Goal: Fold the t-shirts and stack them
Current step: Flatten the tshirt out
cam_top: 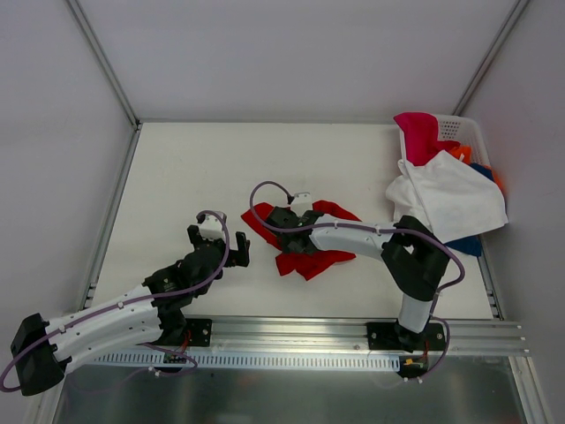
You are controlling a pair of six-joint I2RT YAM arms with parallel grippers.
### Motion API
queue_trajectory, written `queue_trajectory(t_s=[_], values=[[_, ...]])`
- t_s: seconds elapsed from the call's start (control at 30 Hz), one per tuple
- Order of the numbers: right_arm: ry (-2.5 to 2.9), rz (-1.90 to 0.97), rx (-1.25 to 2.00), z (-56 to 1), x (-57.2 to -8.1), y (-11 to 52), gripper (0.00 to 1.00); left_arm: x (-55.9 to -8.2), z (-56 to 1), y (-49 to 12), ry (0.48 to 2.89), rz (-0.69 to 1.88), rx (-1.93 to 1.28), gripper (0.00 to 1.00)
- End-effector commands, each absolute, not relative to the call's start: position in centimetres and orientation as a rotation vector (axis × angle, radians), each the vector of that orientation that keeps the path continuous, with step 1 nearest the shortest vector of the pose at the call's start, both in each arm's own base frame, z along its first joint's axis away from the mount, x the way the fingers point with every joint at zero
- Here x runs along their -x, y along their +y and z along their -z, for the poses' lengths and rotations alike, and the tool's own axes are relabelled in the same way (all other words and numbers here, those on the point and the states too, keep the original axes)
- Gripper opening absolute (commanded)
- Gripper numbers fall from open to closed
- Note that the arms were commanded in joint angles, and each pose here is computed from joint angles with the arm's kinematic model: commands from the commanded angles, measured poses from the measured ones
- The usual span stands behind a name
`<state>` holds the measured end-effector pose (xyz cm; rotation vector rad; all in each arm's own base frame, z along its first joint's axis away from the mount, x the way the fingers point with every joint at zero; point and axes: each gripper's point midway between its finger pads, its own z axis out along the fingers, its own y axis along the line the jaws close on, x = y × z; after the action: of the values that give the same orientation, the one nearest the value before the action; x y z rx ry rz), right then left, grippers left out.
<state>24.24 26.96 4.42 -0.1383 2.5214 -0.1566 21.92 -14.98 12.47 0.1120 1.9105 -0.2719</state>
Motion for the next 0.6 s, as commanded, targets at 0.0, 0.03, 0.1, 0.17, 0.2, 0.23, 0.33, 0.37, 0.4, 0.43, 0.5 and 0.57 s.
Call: queue_trajectory(t_s=[0.0,0.03,0.1,0.17,0.2,0.23,0.33,0.37,0.4,0.43,0.5,0.57], values=[[2.498,0.121,0.115,-5.27,-24.89,28.04,0.72,-22.24,-13.33,-15.13,1.89,0.281,-0.102,0.99],[2.494,0.127,0.116,-5.3,-24.99,27.94,0.72,-22.23,-13.33,-15.11,1.889,0.283,-0.101,0.99],[2.495,0.13,0.117,-5.24,-25.05,27.92,0.72,-22.22,-13.36,-15.13,1.889,0.285,-0.101,0.99],[2.497,0.135,0.122,-5.1,-25.02,27.97,0.65,-22.2,-13.36,-15.11,1.887,0.286,-0.1,0.99],[2.496,0.132,0.123,-5.15,-25.06,28.04,0.61,-22.19,-13.43,-15.13,1.886,0.29,-0.1,0.99],[2.497,0.135,0.124,-5.05,-25.05,28.02,0.58,-22.19,-13.36,-15.13,1.888,0.287,-0.102,0.99],[2.5,0.135,0.126,-4.95,-25.05,28.11,0.37,-22.18,-13.28,-15.17,1.892,0.285,-0.105,0.99],[2.502,0.138,0.125,-4.85,-25.08,28.06,0.36,-22.2,-13.39,-15.18,1.889,0.288,-0.103,0.99],[2.503,0.14,0.126,-4.8,-25.06,28.02,0.3,-22.17,-13.28,-15.19,1.892,0.287,-0.106,0.99],[2.504,0.143,0.127,-4.71,-25.03,27.97,0.26,-22.18,-13.28,-15.17,1.892,0.285,-0.105,0.99],[2.508,0.146,0.127,-4.56,-24.95,27.89,0.08,-22.18,-13.38,-15.21,1.89,0.29,-0.103,0.99],[2.51,0.151,0.125,-4.45,-24.94,27.78,0.02,-22.17,-13.38,-15.23,1.89,0.291,-0.104,0.99]])
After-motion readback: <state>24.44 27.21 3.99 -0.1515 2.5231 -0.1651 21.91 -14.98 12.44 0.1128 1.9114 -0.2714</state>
